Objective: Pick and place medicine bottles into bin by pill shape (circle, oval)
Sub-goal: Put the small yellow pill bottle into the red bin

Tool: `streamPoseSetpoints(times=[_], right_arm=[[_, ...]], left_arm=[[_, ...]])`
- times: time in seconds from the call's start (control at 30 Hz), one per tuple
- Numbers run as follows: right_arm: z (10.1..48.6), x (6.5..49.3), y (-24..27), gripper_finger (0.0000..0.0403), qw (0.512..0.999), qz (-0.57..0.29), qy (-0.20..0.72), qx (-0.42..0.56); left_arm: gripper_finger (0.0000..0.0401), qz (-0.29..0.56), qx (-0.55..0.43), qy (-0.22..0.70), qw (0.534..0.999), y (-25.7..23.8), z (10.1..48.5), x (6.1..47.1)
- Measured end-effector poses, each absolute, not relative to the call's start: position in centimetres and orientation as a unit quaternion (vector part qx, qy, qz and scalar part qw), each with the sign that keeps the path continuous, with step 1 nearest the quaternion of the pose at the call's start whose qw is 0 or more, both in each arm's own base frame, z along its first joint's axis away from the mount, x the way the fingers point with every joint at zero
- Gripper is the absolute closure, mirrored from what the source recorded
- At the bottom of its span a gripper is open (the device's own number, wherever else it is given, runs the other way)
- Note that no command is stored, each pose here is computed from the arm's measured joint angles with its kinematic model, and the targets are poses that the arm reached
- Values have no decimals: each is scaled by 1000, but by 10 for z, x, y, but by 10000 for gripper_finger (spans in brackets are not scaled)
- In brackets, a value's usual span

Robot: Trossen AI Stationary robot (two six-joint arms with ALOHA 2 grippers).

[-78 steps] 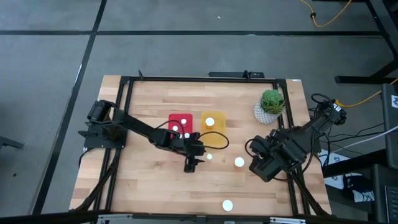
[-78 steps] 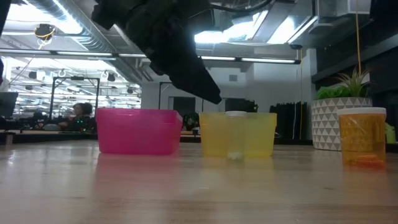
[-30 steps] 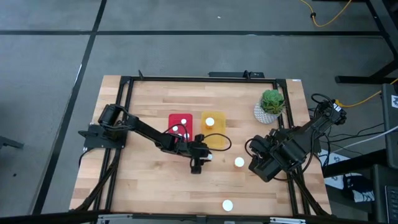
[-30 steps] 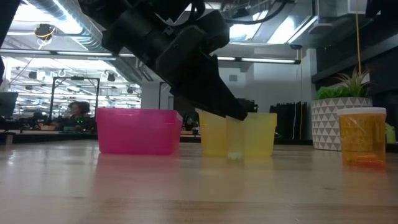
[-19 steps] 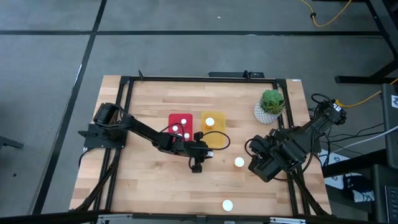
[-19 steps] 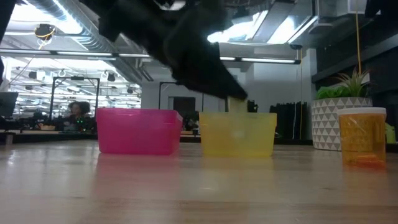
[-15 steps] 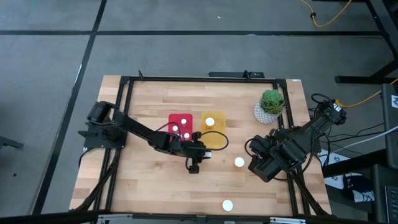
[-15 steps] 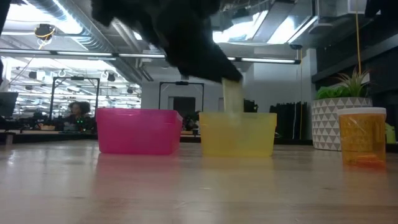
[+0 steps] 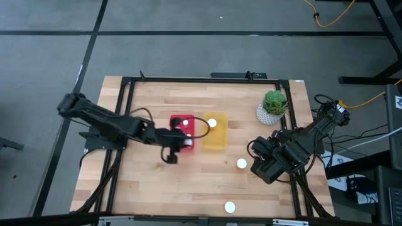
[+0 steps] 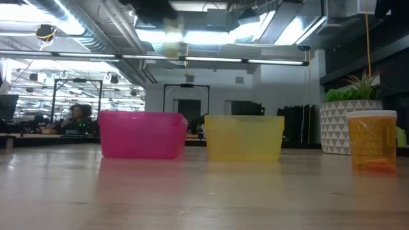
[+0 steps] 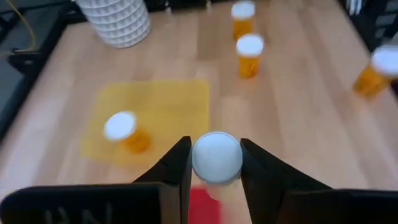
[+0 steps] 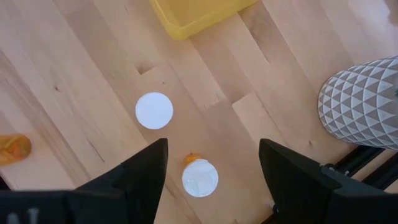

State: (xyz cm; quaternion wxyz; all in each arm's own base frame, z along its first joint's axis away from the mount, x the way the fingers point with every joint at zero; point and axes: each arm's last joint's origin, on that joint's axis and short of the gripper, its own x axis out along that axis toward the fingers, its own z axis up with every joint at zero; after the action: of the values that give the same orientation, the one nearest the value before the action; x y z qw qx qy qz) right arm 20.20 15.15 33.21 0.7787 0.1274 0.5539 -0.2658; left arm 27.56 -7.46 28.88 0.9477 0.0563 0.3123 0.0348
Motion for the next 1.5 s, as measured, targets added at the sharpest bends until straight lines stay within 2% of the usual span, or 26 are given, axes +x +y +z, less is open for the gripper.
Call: streamPoseSetpoints(times=[0.13, 0.23, 0.47, 0.6, 0.73, 1.5], right_arm=[[332, 203, 152, 149, 782, -265, 550, 129], [332, 203, 152, 149, 784, -266, 546, 128], [332, 203, 152, 149, 785, -265, 544, 130], [332, 204, 152, 149, 785, -265, 544, 130], [332, 204, 152, 149, 786, -264, 544, 131], [332, 204, 153, 149, 789, -264, 540, 130]], left_arm=[[305, 45, 83, 319, 943, -62, 300, 256], [305, 59, 86, 305, 947, -50, 295, 248], [304, 108, 49, 280, 953, -21, 242, 234], [304, 117, 31, 251, 960, -10, 224, 232], [303, 130, 13, 269, 954, -2, 208, 231], [303, 145, 22, 317, 937, 0, 156, 258]])
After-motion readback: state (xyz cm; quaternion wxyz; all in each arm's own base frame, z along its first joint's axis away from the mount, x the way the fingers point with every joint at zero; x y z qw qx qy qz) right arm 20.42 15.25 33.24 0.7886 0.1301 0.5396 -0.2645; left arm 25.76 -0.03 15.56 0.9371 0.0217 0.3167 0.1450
